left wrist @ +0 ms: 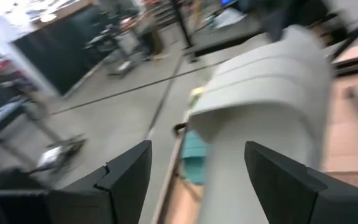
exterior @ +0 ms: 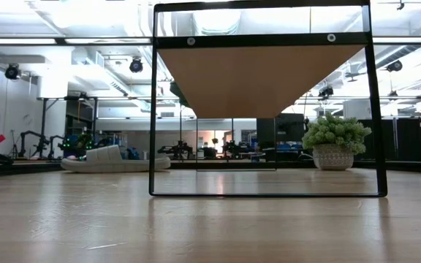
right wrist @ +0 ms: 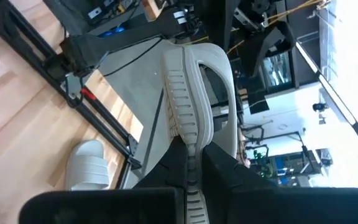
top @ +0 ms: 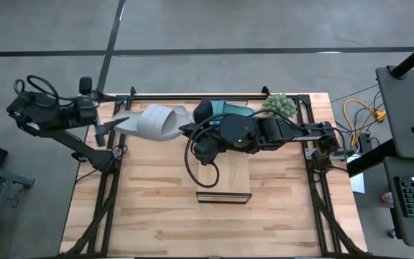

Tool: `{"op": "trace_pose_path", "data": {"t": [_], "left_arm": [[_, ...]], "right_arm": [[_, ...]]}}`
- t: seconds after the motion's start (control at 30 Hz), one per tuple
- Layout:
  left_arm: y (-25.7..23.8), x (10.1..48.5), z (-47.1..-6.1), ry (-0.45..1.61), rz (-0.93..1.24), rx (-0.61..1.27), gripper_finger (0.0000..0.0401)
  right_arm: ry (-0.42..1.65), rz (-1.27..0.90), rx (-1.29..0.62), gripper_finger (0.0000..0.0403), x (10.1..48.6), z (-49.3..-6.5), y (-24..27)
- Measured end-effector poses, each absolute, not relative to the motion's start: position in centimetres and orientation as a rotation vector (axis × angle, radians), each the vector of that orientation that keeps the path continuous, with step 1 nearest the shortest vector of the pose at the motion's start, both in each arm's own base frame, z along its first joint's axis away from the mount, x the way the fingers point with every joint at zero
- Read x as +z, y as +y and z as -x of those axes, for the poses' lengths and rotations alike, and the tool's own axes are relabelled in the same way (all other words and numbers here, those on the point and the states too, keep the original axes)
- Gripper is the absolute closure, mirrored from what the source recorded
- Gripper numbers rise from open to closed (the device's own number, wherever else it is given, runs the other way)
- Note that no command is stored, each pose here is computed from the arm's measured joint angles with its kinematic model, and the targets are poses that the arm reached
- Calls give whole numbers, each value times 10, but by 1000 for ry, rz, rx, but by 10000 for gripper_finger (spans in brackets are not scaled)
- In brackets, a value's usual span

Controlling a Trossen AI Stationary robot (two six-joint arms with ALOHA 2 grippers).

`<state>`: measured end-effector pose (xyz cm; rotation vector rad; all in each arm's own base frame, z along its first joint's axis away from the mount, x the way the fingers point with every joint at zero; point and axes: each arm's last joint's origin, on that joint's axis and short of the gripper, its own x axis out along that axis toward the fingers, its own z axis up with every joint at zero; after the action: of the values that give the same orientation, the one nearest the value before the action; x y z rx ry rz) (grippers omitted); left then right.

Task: Pick and place slides into the shelf
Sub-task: Put the bottom gray slide on the shelf

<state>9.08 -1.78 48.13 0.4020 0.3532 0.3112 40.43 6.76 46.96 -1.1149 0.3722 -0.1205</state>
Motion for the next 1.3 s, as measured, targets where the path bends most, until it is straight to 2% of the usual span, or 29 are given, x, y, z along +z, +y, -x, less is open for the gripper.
{"op": "trace_pose_path", "data": {"t": [0.1, 0.43, 0.67, 0.87, 1.1, 1.3], "left_arm": [[-17, 483, -92, 355, -415, 370, 159], [-12, 485, -82, 332, -400, 374, 159], [-12, 480, -80, 389, -441, 368, 159], [-17, 468, -93, 518, -545, 343, 159], [-20, 466, -100, 546, -580, 347, 159], [-19, 465, -107, 576, -685, 585, 159]], "right_arm": [[375, 1093, -126, 390, 471, -401, 67], [452, 1079, -229, 390, 476, -392, 58], [469, 1074, -278, 390, 478, -390, 49], [460, 1052, -299, 390, 480, -391, 44], [457, 1047, -306, 390, 480, -392, 42], [438, 1042, -295, 390, 481, -392, 45]]}}
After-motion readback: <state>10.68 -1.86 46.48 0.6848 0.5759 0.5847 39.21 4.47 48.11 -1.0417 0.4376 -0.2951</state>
